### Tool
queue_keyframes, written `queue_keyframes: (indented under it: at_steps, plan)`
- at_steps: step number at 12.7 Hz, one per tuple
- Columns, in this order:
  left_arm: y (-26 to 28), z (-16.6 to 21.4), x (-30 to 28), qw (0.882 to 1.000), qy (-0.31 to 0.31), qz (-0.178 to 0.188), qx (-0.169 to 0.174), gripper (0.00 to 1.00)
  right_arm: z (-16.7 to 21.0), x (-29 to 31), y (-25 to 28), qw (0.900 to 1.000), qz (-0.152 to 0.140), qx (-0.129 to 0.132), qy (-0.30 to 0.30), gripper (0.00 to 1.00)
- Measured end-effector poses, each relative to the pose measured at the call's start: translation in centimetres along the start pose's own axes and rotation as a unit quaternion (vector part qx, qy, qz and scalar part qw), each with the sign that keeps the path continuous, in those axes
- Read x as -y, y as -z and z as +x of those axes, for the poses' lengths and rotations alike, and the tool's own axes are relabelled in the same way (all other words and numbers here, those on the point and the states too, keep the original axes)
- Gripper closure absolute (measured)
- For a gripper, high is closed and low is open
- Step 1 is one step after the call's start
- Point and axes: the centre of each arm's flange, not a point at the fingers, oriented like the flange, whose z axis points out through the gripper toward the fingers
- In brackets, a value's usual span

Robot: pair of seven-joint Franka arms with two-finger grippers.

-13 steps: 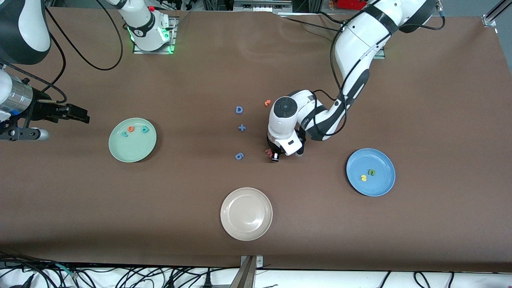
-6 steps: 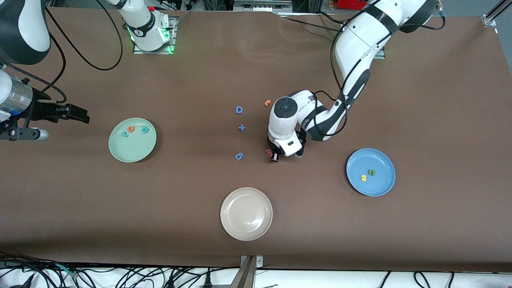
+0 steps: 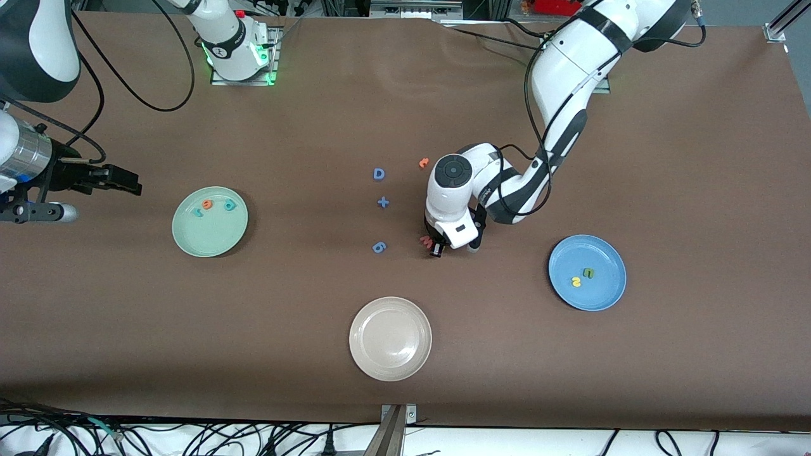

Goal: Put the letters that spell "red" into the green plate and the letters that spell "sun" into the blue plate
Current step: 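Grasp the yellow u with the left gripper and lift it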

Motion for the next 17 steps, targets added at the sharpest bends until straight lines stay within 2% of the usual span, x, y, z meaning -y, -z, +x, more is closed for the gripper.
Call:
queue_keyframes:
  at_steps: [12,17]
  plan:
    - [0.1,0.4,-0.2,1.0,-0.015,0.011,-0.012,0.69,0.0,0.0,0.0,1.0,0.0,0.0,0.0,0.0]
    - [0.2,2.3,-0.9,0.999,-0.014,0.032,-0.034,0.69,0.0,0.0,0.0,1.0,0.0,0.0,0.0,0.0]
